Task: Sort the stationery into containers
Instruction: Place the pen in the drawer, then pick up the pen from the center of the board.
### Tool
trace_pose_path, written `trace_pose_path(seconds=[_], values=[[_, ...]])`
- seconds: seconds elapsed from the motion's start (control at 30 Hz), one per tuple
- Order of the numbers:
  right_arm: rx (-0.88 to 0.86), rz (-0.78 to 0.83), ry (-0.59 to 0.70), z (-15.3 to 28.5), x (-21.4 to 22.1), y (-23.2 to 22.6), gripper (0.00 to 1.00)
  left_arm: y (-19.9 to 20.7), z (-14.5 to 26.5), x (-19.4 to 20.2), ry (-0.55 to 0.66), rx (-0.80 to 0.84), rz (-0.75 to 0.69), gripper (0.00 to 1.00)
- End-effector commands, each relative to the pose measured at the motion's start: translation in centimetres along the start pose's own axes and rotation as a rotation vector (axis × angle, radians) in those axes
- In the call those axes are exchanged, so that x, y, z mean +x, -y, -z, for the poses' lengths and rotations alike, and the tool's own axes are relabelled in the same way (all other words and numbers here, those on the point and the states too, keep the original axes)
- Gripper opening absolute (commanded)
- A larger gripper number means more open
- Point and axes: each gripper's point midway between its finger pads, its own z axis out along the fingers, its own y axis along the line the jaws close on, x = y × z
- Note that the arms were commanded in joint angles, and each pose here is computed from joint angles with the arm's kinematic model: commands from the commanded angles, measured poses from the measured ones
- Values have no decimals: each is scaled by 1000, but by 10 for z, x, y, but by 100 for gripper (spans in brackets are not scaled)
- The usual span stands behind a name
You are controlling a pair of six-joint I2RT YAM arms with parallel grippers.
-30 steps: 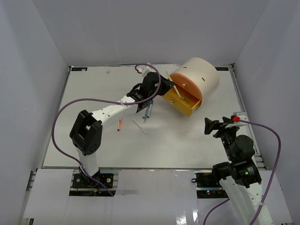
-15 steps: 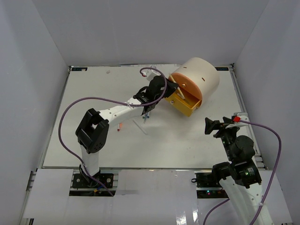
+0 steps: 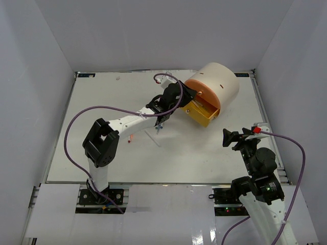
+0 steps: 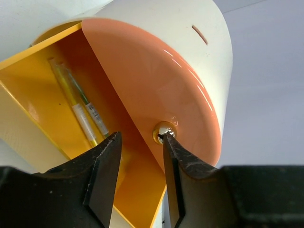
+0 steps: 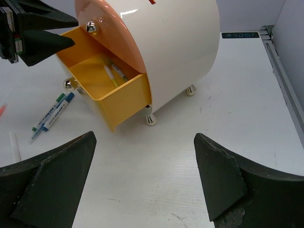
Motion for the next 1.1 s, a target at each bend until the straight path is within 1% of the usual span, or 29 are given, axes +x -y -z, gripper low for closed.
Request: trace_pose_path(seconds=[0.0,0.07,0.1,0.13,0.17,0.2,0.23,0.27,0.3,0.33,0.4,0.43,0.47,0.5,0.53,0.57,0.6,0.67,0.73,0.87,0.93,1.07], values=[[0,-9,55,0,-14,-1,90,31,30,-28,55,47,-64,53],[-1,-7,53,0,-13,-1,90,18,40,-34,58,-13,-137,56],[-3,-8,56,0,-14,-1,90,23,53,-46,82,-11,-206,57],[-5,-8,54,0,-14,-1,90,6,61,-49,94,-73,-259,57],[-10,-6,52,0,-13,-2,90,-3,68,-54,104,-106,-303,59],[-12,-6,52,0,-13,-3,90,-3,83,-67,129,-117,-366,61],[-10,-7,51,-1,-13,-2,90,-28,92,-71,139,-197,-425,63],[-12,-9,52,0,-13,-3,90,-37,100,-76,146,-230,-470,65],[-12,-9,52,0,-13,-3,90,-39,116,-88,165,-244,-522,70],[-14,-9,53,0,-13,-3,90,-66,125,-89,154,-319,-578,73],[-24,-11,48,0,-11,-5,90,-88,140,-100,150,-386,-629,80],[-29,-11,48,0,-11,-6,90,-99,152,-106,137,-418,-667,81],[-36,-11,46,0,-10,-7,90,-121,156,-101,87,-448,-694,81],[-37,-12,43,0,-9,-7,90,-142,161,-111,62,-500,-693,82],[-36,-12,43,0,-10,-7,90,-157,162,-111,21,-524,-703,82],[-33,-12,43,-1,-10,-7,90,-176,163,-102,-59,-531,-689,82],[-31,-10,39,-1,-9,-6,90,-196,165,-111,-75,-586,-665,82],[-36,-9,35,-2,-8,-7,90,-232,170,-105,-147,-670,-663,81],[-36,-10,31,-2,-7,-7,90,-252,170,-100,-185,-712,-665,78],[-36,-8,29,-2,-6,-7,90,-280,166,-92,-254,-756,-636,74],[-35,-8,28,-2,-6,-7,90,-286,163,-87,-284,-762,-636,72],[-38,-6,21,-3,-4,-7,90,-295,158,-84,-304,-783,-631,66]])
